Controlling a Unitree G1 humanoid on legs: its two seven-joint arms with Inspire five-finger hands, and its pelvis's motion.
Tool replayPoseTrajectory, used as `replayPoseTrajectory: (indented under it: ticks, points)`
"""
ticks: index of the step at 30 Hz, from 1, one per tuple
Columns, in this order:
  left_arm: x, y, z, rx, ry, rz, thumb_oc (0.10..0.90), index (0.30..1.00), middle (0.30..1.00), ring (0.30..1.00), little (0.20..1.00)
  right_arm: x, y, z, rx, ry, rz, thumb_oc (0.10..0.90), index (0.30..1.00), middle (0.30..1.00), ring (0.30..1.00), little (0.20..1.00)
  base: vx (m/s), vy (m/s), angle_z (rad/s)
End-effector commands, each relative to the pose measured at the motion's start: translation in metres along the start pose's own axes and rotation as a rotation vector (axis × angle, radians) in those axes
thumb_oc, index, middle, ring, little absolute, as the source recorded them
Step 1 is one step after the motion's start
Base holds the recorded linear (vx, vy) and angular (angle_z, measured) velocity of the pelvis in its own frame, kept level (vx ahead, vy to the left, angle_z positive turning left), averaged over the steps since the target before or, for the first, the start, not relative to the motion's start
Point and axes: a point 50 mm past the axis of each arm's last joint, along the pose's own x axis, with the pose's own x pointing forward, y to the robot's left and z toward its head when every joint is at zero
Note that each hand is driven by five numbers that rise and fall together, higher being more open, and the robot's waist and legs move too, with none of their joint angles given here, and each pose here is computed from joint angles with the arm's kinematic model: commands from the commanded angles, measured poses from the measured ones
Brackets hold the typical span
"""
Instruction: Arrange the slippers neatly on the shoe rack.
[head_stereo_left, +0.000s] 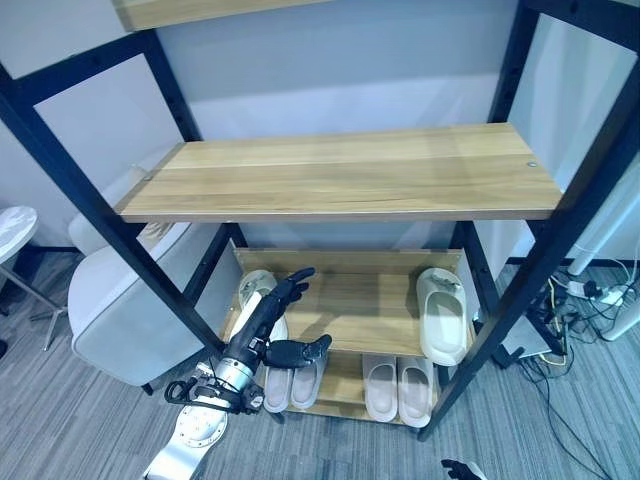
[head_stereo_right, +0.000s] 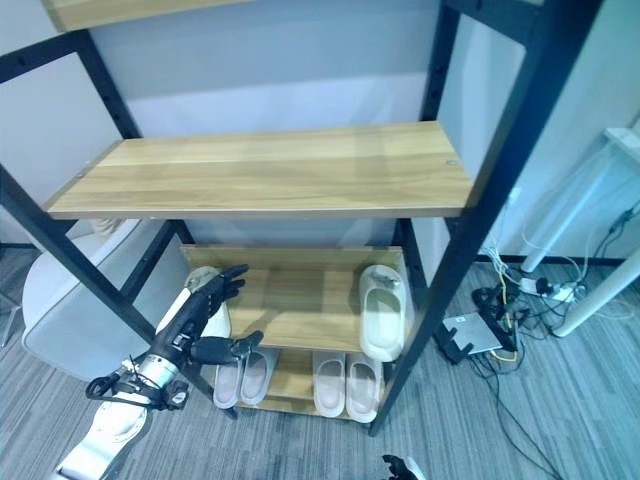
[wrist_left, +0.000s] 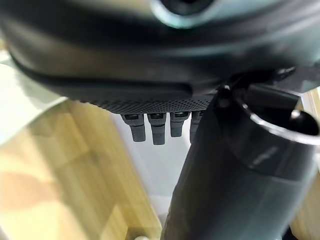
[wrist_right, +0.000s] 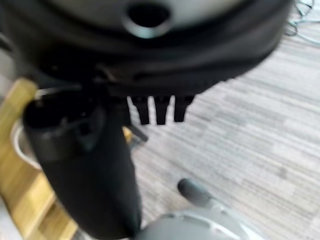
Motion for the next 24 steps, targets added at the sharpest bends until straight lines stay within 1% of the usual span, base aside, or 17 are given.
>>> replayPoseTrajectory:
  ticks: [1, 2, 3, 5, 6, 9, 11, 15, 16, 17, 21, 24]
  points:
    - [0.035, 0.02, 0.058, 0.135, -0.321, 0.103, 0.8, 0.9, 0.9, 0.9, 0.9, -0.001, 0.012, 0.007, -0.039, -0.02, 0.004, 0.8, 0.9, 0.9, 0.9, 0.9, 0.03, -0.024, -0.1]
    - [0.037, 0.023, 0.06, 0.18, -0.33, 0.112, 0.8, 0.9, 0.9, 0.9, 0.9, -0.001, 0.011, 0.007, -0.046, -0.024, 0.0, 0.8, 0.9, 0.9, 0.9, 0.9, 0.0, 0.0, 0.0]
    - [0.04, 0.027, 0.063, 0.265, -0.348, 0.13, 0.8, 0.9, 0.9, 0.9, 0.9, -0.001, 0.013, 0.006, -0.049, -0.025, 0.002, 0.8, 0.9, 0.9, 0.9, 0.9, 0.02, -0.026, -0.04]
    - [0.044, 0.03, 0.064, 0.335, -0.356, 0.145, 0.8, 0.9, 0.9, 0.9, 0.9, -0.001, 0.012, 0.007, -0.048, -0.03, -0.002, 0.8, 0.9, 0.9, 0.9, 0.9, 0.0, 0.0, 0.0]
    - [0.048, 0.032, 0.063, 0.398, -0.356, 0.148, 0.8, 0.9, 0.9, 0.9, 0.9, -0.002, 0.012, 0.006, -0.044, -0.029, -0.004, 0.8, 0.9, 0.9, 0.9, 0.9, 0.0, 0.0, 0.0]
    - [0.055, 0.035, 0.063, 0.552, -0.366, 0.139, 0.8, 0.9, 0.9, 0.9, 0.9, -0.002, 0.013, 0.004, -0.037, -0.028, -0.006, 0.8, 0.9, 0.9, 0.9, 0.9, 0.0, 0.0, 0.0]
    - [0.062, 0.036, 0.063, 0.704, -0.389, 0.132, 0.8, 0.9, 0.9, 0.9, 0.9, -0.002, 0.012, 0.003, -0.034, -0.029, -0.012, 0.8, 0.9, 0.9, 0.9, 0.9, 0.0, 0.0, 0.0]
    - [0.072, 0.036, 0.06, 0.866, -0.407, 0.141, 0.8, 0.9, 0.9, 0.9, 0.9, -0.002, 0.01, 0.001, -0.033, -0.027, -0.028, 0.8, 0.9, 0.9, 0.9, 0.9, 0.0, 0.0, -0.02]
    - [0.077, 0.037, 0.061, 0.945, -0.413, 0.138, 0.8, 0.9, 0.9, 0.9, 0.9, -0.002, 0.009, 0.002, -0.034, -0.033, -0.034, 0.8, 0.9, 0.9, 0.9, 0.9, -0.01, 0.004, -0.03]
    - [0.078, 0.037, 0.061, 0.947, -0.416, 0.138, 0.8, 0.9, 0.9, 0.9, 0.9, -0.002, 0.009, 0.003, -0.032, -0.033, -0.035, 0.8, 0.9, 0.9, 0.9, 0.9, 0.0, 0.0, 0.0]
    - [0.088, 0.04, 0.054, 1.084, -0.398, 0.17, 0.8, 0.9, 0.9, 0.9, 0.9, -0.002, 0.011, 0.006, -0.019, -0.052, -0.036, 0.8, 0.9, 0.9, 0.9, 0.9, -0.01, 0.001, -0.07]
    - [0.089, 0.042, 0.049, 1.113, -0.372, 0.191, 0.8, 0.9, 0.9, 0.9, 0.9, -0.002, 0.011, 0.007, -0.008, -0.053, -0.042, 0.8, 0.9, 0.9, 0.9, 0.9, 0.0, -0.001, -0.03]
